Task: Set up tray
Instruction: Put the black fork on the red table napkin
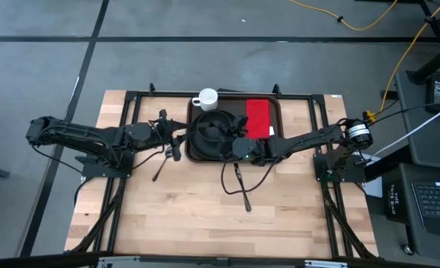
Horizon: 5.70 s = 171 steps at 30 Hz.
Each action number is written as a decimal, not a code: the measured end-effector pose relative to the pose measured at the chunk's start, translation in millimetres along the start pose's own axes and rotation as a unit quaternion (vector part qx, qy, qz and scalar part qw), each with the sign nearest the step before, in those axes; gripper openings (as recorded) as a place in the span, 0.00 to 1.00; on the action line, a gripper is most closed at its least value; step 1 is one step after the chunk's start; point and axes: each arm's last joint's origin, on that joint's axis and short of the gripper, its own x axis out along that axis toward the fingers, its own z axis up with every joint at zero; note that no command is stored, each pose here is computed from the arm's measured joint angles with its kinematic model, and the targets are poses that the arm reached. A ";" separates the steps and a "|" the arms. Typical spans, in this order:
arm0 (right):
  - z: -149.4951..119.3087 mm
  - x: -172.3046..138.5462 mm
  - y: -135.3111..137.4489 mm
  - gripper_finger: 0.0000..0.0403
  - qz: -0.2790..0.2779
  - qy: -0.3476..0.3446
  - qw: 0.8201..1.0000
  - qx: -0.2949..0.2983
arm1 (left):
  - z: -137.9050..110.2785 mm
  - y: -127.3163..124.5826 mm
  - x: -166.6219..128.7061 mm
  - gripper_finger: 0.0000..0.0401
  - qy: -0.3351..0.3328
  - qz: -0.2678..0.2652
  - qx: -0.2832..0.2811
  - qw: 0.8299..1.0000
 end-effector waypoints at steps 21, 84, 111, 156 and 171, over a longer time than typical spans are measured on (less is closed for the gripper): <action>-51.3 -50.7 -5.2 0.05 0.081 0.035 0.978 0.191 | -96.2 17.3 -42.4 0.01 -0.124 -0.074 0.024 0.989; -132.6 21.8 -98.0 0.05 -0.038 0.229 0.775 0.588 | -94.8 15.9 -41.6 0.00 -0.066 -0.139 0.131 0.979; -134.8 35.8 -91.3 0.05 -0.047 0.347 0.711 0.609 | -92.9 43.2 -32.3 0.01 -0.058 -0.139 0.025 0.988; -214.2 100.5 -52.8 0.05 -0.070 0.411 0.640 0.645 | -88.4 43.4 -32.8 0.01 -0.082 -0.137 0.027 0.987; -217.1 100.7 -54.7 0.05 -0.084 0.413 0.625 0.657 | -88.4 43.4 -32.8 0.01 -0.082 -0.137 0.027 0.987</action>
